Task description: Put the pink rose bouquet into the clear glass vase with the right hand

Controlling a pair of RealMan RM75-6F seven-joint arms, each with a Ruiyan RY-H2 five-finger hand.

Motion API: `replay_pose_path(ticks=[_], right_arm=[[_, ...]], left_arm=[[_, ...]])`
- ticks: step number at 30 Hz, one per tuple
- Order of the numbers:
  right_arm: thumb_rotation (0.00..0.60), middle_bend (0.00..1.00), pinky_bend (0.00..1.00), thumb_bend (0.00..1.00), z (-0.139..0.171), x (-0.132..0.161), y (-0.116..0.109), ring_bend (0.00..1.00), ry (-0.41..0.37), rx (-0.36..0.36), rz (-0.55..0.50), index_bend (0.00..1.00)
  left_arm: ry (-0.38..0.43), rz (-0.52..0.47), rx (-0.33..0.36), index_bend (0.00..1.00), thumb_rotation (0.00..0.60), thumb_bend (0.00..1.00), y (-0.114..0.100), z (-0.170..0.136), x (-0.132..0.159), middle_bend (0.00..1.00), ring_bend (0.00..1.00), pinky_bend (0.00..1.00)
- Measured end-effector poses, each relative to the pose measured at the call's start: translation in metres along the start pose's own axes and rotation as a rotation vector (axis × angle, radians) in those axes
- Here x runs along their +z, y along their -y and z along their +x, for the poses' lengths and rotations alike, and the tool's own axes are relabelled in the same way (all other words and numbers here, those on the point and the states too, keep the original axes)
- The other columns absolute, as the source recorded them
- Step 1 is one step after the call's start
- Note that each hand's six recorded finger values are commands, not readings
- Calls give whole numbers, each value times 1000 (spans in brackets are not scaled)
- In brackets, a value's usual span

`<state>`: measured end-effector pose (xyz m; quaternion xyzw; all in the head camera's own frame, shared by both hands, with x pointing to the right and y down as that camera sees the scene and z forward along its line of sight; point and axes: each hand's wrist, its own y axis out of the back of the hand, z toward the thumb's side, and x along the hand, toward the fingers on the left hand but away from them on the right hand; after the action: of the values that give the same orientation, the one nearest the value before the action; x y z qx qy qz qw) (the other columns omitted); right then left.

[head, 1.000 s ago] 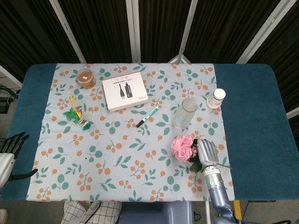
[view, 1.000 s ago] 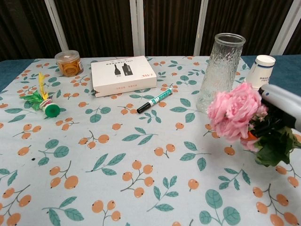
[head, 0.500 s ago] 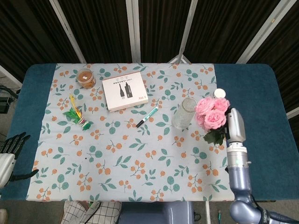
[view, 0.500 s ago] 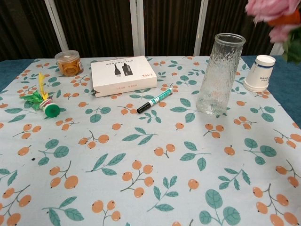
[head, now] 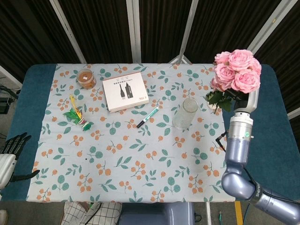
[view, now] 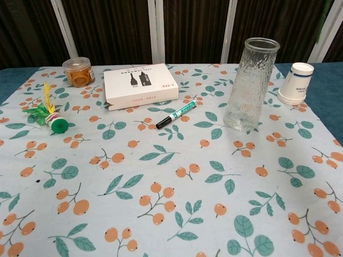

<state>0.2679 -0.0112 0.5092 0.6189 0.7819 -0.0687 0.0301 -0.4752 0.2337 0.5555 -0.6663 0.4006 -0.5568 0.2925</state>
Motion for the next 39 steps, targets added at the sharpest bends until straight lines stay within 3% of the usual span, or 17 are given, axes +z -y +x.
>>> replay_pose_path(ticks=[6, 13, 31, 33, 37, 39], right_arm=[[600, 664, 421, 266, -16, -6, 26, 537, -13, -6, -97, 529], [600, 663, 421, 265, -26, -14, 54, 537, -15, 8, -112, 529], [600, 659, 413, 266, -5, -63, 57, 532, 76, 7, -92, 525], [600, 651, 358, 266, -1, -68, 57, 523, 89, 11, -88, 516], [600, 550, 82, 265, 7, -82, 59, 411, 115, 27, -65, 444], [600, 506, 35, 266, 11, -90, 60, 356, 130, 37, -43, 421]], left_arm=[[-5, -11, -9, 0, 600, 0, 1, 1, -1, 0, 0, 0], [-7, -19, -12, 0, 600, 0, 0, 2, -2, 0, 0, 0], [-3, -26, -16, 0, 600, 0, 0, 3, -2, 0, 0, 0], [-4, -26, -16, 0, 600, 0, 0, 3, -2, 0, 0, 0], [-4, -25, -16, 0, 600, 0, 0, 3, -2, 0, 0, 0], [-4, -21, -15, 0, 600, 0, 0, 3, -2, 0, 0, 0]])
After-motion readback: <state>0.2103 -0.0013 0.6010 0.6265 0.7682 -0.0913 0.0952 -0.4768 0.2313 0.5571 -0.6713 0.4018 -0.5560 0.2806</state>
